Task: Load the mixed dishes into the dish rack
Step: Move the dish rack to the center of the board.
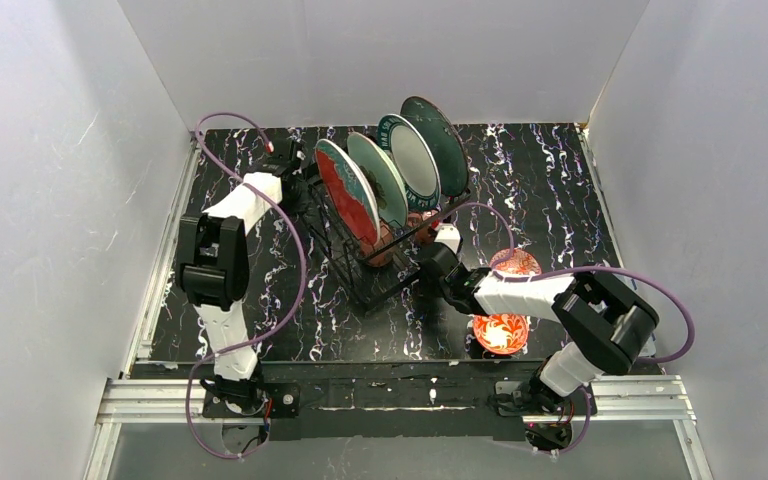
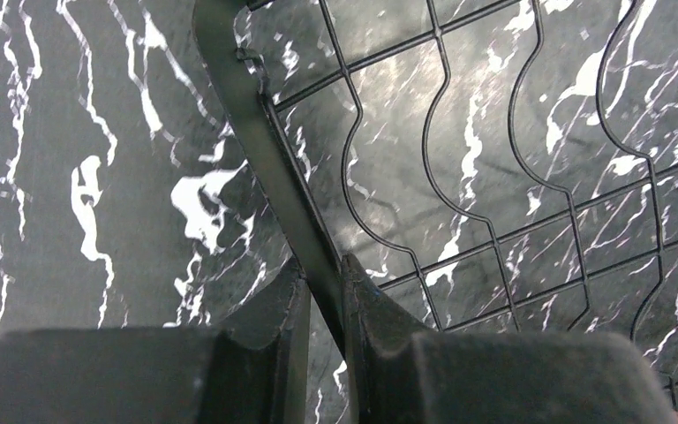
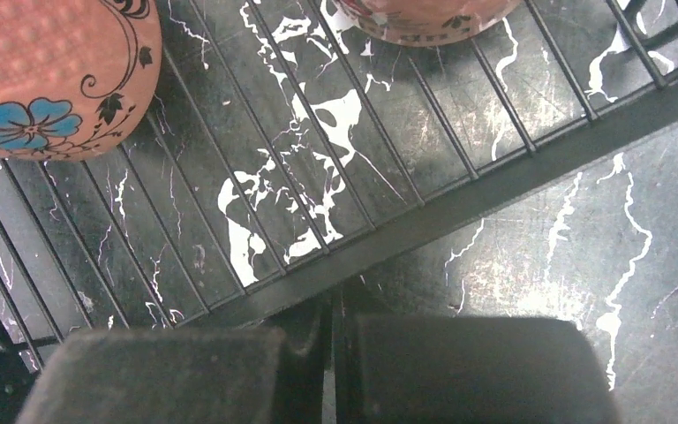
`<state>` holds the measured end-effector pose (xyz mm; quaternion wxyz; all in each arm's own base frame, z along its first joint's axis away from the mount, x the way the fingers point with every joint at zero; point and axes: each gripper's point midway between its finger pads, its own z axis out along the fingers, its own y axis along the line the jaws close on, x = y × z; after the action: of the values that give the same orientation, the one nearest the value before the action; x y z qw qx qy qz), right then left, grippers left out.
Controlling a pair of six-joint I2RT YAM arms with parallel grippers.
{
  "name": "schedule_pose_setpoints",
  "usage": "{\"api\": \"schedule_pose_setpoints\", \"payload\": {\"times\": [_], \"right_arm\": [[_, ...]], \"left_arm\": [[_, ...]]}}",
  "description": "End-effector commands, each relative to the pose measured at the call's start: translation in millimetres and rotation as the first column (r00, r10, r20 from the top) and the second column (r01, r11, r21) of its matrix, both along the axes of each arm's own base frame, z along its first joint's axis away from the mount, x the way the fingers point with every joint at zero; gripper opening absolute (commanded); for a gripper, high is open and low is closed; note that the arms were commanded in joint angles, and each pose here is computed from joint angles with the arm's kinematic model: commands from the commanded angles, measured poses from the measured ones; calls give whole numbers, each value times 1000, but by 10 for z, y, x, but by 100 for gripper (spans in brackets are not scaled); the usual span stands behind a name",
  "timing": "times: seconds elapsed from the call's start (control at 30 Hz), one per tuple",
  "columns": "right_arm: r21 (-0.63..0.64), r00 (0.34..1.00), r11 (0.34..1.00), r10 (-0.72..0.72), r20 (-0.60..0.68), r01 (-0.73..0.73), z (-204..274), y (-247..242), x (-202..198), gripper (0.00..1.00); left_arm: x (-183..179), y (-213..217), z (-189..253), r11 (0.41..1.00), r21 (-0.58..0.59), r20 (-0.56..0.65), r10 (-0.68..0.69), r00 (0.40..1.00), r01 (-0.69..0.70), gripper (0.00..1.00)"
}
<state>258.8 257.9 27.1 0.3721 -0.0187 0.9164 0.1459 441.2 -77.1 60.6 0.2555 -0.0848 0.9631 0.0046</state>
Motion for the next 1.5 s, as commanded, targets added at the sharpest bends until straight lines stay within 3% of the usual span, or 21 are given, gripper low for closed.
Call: {"api": "schedule_pose_setpoints", "payload": {"times": [0.0, 0.43, 0.57, 0.77, 1.07, 1.47], "right_arm": [[148, 988, 988, -74, 135, 53, 468, 193, 309, 1], [164, 992, 986, -35, 123, 15, 462, 167, 188, 2], [164, 993, 986, -27, 119, 7, 450, 149, 154, 3], [152, 993, 988, 21, 120, -39, 456, 157, 98, 5], [176, 988, 979, 76, 135, -100, 605, 180, 11, 5], [213, 981, 964, 132, 141, -161, 833, 169, -143, 4]], "left_arm": [[-600, -65, 258, 991, -22, -96, -133, 986, 132, 13], [-890, 41, 544, 987, 3, -65, -157, 985, 158, 49], [-850, 209, 658, 985, 88, -51, -146, 988, 150, 57], [-634, 263, 797, 981, 122, -9, -150, 989, 150, 66], [-135, 379, 826, 959, 193, 10, -215, 976, 209, 74], [504, 371, 590, 951, 171, 5, -264, 965, 259, 76]]}}
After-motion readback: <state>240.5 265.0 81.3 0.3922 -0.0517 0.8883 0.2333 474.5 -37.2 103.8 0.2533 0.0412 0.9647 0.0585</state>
